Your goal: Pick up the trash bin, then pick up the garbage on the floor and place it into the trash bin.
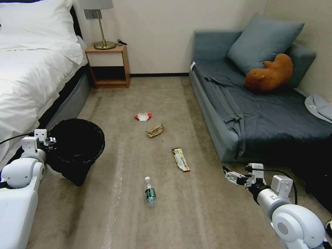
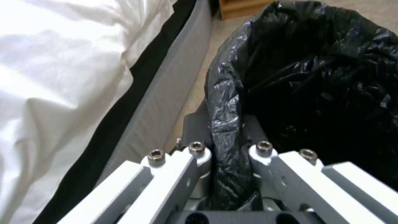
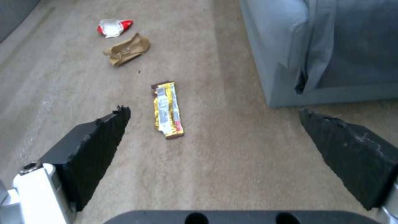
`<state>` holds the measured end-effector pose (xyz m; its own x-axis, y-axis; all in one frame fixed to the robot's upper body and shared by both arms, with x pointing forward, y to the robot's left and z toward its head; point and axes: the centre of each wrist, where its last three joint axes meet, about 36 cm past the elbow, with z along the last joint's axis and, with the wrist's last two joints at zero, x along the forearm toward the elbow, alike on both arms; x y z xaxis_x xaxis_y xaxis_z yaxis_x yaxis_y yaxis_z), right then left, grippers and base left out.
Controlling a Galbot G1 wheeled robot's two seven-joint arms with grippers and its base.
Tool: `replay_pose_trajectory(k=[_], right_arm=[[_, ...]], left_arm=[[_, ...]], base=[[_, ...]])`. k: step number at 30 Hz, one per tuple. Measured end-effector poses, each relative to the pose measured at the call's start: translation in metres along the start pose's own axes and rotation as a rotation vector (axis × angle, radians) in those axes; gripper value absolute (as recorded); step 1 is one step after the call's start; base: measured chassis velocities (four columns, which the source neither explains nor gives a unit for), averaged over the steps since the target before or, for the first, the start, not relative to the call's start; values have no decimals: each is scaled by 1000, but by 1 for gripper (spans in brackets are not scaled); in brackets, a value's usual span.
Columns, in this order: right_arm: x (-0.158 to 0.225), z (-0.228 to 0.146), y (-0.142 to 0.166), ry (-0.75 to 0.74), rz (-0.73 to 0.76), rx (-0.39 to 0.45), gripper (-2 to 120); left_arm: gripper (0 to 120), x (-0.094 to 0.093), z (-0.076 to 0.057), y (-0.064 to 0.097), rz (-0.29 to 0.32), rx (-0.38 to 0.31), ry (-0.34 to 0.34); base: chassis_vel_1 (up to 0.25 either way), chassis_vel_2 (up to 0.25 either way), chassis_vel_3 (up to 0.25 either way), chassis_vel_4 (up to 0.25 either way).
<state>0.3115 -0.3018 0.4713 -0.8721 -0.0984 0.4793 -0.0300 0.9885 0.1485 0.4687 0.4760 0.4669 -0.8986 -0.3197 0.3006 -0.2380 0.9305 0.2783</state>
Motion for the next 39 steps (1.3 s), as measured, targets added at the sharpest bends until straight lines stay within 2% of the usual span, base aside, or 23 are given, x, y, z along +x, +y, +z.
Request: replay_pose_trajectory(k=[39], right_arm=[[8, 6, 7, 9, 2, 8, 100]], left_arm=[[5, 7, 7, 7, -2, -8, -15]], base=[[-69, 66, 67, -71]])
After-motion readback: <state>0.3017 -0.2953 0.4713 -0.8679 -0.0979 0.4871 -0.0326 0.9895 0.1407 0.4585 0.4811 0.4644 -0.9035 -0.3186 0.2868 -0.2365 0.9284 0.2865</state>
